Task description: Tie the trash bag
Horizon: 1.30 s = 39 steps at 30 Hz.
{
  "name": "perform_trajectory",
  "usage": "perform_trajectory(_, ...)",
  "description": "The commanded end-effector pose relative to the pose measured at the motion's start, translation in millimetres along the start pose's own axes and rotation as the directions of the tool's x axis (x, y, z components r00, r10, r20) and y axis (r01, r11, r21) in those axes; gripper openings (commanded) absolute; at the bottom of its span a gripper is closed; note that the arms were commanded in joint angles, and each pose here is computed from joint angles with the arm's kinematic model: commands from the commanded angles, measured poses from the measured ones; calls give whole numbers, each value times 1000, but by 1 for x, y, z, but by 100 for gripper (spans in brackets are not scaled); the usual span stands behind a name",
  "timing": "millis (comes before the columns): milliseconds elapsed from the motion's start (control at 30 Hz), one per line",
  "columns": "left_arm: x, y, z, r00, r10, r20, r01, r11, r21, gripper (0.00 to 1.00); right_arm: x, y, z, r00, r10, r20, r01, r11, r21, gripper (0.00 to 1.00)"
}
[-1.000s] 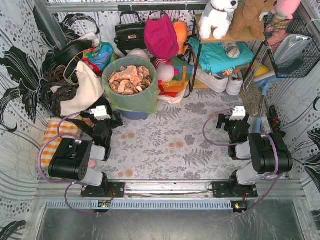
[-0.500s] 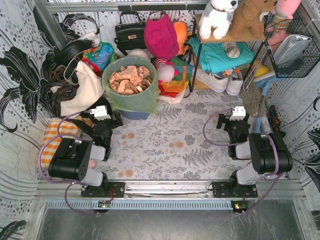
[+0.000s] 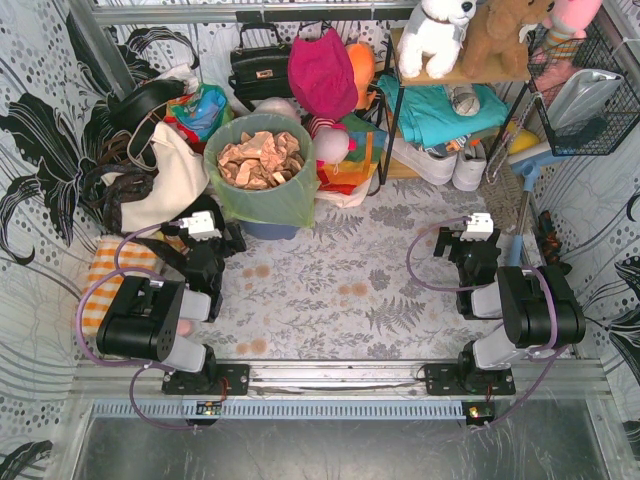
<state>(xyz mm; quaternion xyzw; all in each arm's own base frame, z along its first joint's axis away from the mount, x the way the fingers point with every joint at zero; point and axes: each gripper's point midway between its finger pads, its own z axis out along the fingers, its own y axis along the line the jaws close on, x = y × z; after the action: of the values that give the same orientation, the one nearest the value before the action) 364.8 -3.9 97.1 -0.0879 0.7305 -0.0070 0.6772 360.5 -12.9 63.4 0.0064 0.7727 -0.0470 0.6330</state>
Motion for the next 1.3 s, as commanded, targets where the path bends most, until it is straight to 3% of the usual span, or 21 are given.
perform_trajectory(0,-13,-2,6,999,-13,43,13,1000,8,98,-7,-3,2,999,21,26,-21,1000,17,97)
perform_trajectory(933,-15,0,5,999,-8,52,8,1000,0,98,-21,-3,0,1000,7,25,-7,1000,7,97)
perform_trajectory(1267,-42,-2,-3,998,9,63,-5,998,-70,98,-27,-1,3,1000,1,4,-1,1000,-5,97)
